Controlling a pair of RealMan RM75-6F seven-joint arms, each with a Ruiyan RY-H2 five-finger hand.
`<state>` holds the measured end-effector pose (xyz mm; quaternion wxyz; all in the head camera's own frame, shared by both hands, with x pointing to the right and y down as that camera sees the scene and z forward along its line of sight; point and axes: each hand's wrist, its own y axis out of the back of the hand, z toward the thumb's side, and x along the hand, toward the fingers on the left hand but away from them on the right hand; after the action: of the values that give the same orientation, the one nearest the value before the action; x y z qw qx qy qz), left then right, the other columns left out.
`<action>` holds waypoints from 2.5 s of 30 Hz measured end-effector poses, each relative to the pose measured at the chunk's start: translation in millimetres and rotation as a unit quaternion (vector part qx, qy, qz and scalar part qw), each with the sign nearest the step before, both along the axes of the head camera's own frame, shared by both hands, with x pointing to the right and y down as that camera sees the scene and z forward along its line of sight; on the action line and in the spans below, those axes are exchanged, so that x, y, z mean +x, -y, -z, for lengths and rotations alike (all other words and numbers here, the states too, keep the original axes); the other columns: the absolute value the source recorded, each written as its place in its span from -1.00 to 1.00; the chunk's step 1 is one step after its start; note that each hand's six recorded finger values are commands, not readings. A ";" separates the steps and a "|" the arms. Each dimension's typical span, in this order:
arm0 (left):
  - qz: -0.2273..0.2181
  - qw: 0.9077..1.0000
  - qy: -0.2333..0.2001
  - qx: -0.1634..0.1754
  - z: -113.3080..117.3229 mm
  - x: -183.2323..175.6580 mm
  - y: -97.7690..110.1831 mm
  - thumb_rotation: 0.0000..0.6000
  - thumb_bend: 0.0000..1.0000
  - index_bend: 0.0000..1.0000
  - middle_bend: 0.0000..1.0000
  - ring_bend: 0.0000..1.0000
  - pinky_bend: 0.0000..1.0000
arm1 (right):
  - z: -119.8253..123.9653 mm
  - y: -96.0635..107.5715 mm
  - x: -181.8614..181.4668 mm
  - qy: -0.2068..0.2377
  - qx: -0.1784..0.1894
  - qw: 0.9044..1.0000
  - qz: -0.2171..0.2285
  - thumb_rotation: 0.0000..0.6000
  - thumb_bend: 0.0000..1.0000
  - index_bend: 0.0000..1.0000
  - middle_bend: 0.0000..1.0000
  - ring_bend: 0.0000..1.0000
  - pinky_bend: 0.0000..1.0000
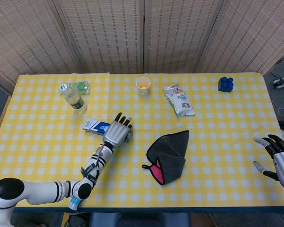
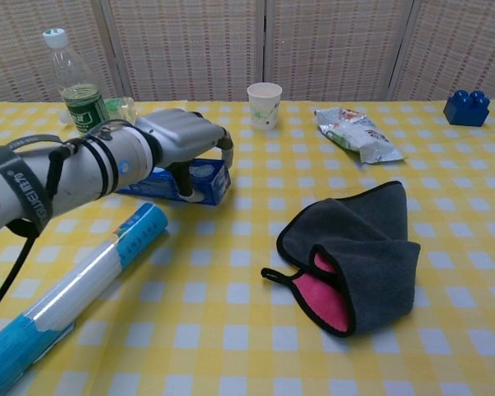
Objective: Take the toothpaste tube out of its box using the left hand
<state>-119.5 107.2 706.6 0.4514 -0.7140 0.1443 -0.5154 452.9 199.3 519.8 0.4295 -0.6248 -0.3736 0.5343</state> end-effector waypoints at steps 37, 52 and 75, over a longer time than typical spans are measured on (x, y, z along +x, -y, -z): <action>0.060 0.977 -0.196 0.062 156.4 -22.5 50.1 1.00 -0.38 -0.05 -0.63 -0.71 -0.96 | 2.3 1.9 -4.4 0.005 0.005 1.000 0.008 1.00 -0.62 -0.50 -0.40 -0.63 -0.39; 0.088 0.975 -0.183 0.091 187.0 -59.5 65.7 1.00 -0.38 -0.05 -0.63 -0.71 -0.96 | -0.2 4.7 -7.7 0.006 0.003 1.000 0.012 1.00 -0.62 -0.50 -0.40 -0.63 -0.39; 0.065 0.990 -0.074 0.105 176.5 -103.9 57.5 1.00 -0.38 -0.05 -0.63 -0.71 -0.96 | -4.4 3.8 -14.5 0.008 -0.004 1.000 0.018 1.00 -0.62 -0.50 -0.40 -0.63 -0.39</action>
<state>-223.4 49.7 530.0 0.4776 -0.6878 0.2771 -0.4712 438.4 195.4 524.2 0.4332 -0.6372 -0.3635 0.5236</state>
